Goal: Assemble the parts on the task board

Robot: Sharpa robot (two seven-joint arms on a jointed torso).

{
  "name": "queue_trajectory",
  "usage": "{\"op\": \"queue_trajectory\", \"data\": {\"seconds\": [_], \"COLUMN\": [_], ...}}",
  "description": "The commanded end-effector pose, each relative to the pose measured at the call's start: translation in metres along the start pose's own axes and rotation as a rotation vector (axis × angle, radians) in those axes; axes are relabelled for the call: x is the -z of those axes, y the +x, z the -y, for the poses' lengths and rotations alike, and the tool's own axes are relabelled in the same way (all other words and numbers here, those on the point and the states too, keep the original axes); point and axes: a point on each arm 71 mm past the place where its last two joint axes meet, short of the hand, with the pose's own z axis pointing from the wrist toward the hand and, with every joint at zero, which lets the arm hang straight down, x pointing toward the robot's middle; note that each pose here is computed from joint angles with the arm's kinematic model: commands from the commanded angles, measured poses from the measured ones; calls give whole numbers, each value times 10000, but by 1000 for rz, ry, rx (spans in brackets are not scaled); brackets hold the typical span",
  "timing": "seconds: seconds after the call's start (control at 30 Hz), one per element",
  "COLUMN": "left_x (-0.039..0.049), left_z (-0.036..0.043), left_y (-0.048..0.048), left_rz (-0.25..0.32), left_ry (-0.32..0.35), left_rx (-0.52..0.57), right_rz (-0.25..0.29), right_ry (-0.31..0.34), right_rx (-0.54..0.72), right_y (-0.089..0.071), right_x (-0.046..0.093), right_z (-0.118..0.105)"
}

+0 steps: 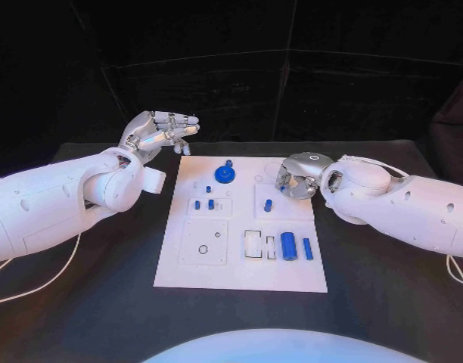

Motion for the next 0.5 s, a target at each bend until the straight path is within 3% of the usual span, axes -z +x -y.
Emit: {"op": "queue_trajectory", "data": {"seconds": [0.03,0.5], "left_x": [-8,-9], "left_z": [20,12], "left_y": [-3,-25], "left_rz": [8,12], "left_ry": [17,11], "left_rx": [15,14], "right_rz": [19,170], "right_ry": [17,13], "right_rx": [18,24], "right_y": [45,-78], "right_x": [4,128], "right_z": [-9,-71]}}
